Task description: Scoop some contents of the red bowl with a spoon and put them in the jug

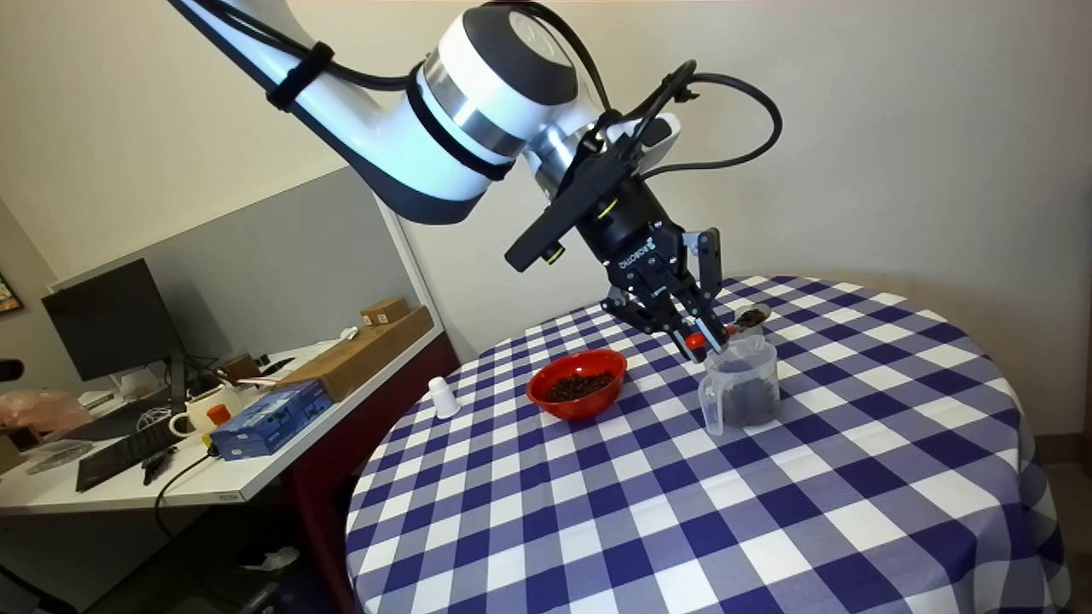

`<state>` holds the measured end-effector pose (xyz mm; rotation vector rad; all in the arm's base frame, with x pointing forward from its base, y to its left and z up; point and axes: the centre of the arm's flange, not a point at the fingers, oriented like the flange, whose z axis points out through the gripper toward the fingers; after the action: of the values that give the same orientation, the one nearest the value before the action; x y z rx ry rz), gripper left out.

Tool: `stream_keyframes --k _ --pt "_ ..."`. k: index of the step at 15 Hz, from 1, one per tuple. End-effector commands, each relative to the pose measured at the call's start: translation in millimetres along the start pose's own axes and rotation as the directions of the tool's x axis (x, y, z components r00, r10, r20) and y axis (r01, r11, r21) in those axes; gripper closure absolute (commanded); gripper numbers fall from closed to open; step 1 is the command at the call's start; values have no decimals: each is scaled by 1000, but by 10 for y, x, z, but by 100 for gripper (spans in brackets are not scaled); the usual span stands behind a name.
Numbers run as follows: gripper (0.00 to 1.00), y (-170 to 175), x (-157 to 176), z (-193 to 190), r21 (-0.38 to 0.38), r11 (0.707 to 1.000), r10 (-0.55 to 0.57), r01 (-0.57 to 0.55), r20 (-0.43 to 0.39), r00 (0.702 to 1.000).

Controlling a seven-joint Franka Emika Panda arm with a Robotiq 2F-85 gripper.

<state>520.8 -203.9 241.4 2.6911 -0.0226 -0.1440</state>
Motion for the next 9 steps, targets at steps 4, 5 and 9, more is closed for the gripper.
stream_keyframes --k 4,5,9 --pt "90 -17 -45 -31 -22 1000 15 -15 2 1000" --pt "90 -15 -47 -29 -22 1000 15 -15 2 1000" --pt "90 -11 -51 -25 -22 1000 17 -16 2 1000"
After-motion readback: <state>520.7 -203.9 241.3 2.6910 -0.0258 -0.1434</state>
